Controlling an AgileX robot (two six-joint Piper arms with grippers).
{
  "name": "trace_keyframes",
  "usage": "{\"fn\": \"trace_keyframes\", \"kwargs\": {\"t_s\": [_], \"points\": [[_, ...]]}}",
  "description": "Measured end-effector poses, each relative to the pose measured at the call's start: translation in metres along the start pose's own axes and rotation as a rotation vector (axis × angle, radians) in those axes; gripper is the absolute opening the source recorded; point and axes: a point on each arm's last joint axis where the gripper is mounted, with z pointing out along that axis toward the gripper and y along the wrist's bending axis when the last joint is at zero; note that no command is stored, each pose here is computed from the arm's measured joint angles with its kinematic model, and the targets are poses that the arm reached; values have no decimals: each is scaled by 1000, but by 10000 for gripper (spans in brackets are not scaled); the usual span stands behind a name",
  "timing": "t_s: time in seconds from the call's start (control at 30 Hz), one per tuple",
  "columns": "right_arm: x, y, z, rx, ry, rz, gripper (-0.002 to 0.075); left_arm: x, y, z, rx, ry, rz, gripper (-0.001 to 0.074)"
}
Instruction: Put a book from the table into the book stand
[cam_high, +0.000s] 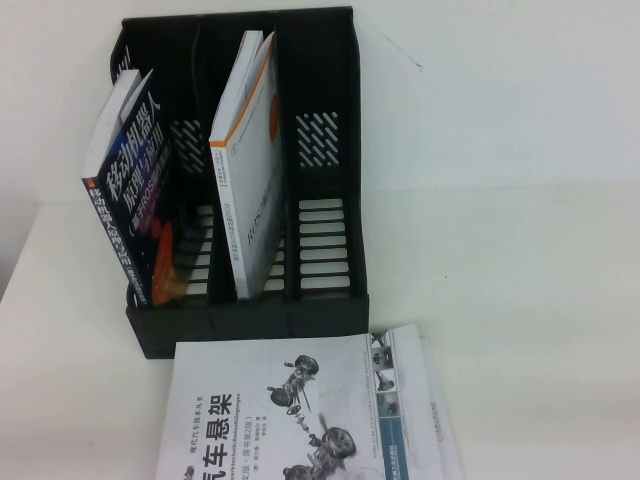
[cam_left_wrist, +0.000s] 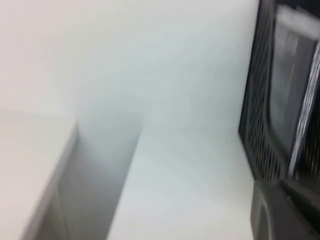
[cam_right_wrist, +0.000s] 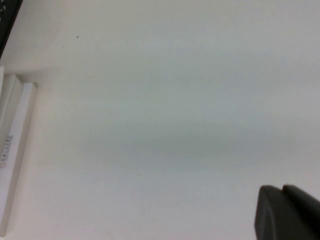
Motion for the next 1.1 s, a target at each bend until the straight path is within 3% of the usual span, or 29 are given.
{"fn": "trace_keyframes", "kwargs": {"t_s": [0.1, 0.3, 0.57, 1.1], "points": [[0, 0, 0, 0, 0, 0, -1, 25, 3, -4, 2, 6, -23, -2], [0, 0, 0, 0, 1, 2, -1, 36, 4, -7, -5, 87, -51, -2], [0, 0, 0, 1, 2, 2, -1, 44, 1, -8, 61, 175, 4, -2], [0, 0, -1, 1, 1, 3, -2, 45, 0, -9, 70, 195, 38, -2]]}}
